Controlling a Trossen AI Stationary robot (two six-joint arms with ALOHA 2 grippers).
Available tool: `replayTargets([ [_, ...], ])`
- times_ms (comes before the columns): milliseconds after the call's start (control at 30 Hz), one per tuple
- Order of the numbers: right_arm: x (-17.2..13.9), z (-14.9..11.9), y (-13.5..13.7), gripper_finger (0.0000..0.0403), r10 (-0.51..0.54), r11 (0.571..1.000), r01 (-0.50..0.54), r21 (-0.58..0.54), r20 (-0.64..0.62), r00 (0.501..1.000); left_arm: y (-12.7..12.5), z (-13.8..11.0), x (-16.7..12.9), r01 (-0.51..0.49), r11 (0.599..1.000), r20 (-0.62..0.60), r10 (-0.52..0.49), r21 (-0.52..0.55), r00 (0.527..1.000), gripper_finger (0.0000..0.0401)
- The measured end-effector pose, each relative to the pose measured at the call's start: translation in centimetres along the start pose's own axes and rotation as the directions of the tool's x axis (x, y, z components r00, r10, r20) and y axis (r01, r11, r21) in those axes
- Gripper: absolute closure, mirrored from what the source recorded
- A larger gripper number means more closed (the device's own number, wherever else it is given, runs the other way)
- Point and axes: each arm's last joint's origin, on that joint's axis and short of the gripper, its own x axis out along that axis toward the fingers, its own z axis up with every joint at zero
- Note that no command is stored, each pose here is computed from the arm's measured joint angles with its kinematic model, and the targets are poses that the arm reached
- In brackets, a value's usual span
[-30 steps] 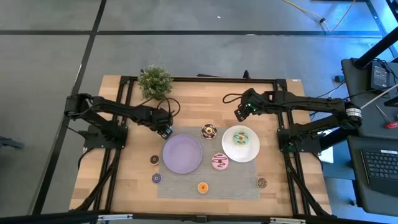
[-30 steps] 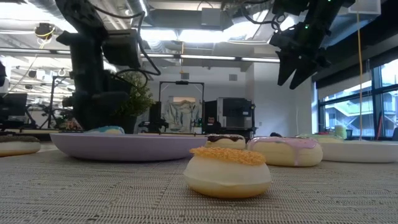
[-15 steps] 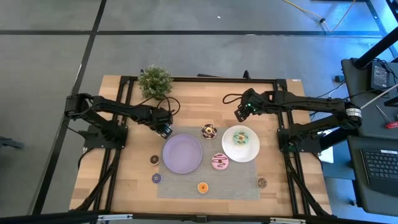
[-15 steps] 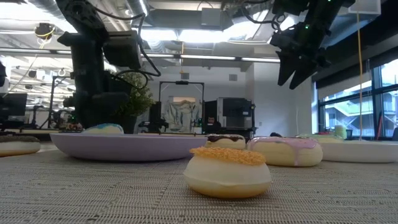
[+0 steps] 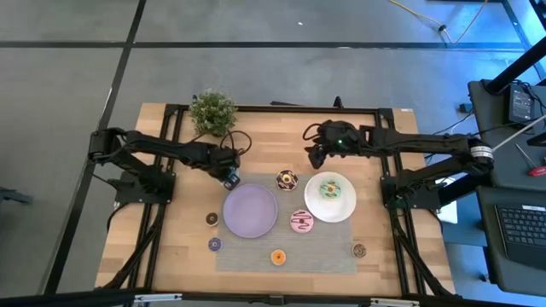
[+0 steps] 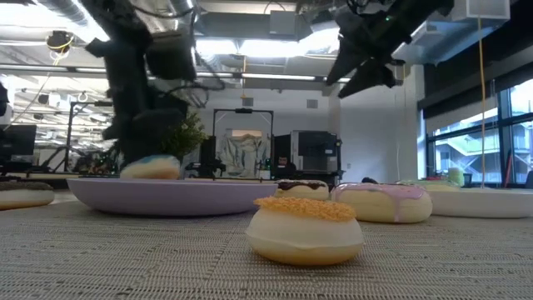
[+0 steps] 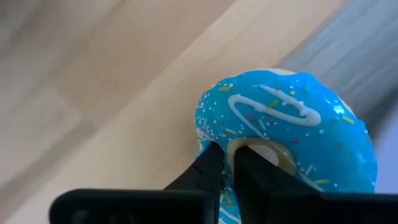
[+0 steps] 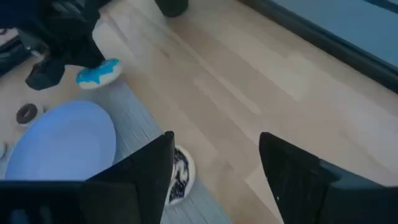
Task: Pick & Place donuts
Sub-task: Put the large blue donut on the white plate
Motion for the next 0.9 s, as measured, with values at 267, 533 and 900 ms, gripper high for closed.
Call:
replayTargets([
  [267,2.0,-0.5,1.6,0.0166,0.036,0.998,-0.036,-0.042,0.004,0.999,-2.5,4.2,-4.0,-0.020,0.982,0.255,-0.030,0.189,0.966,0.0380],
  [533,3.1,-0.6,4.7,0.0166,0.160,0.963,-0.129,-0.235,0.118,0.980,-5.2,8.0,-7.7,-0.134,0.969,0.681,-0.046,0.209,0.730,0.0377],
  [900,0.7,0.1,7.7,0.0166,-0.149,0.927,0.307,-0.216,0.541,0.828,-6.3,10.4,-11.6,-0.018,0.999,0.930,-0.035,0.045,0.366,0.0379],
])
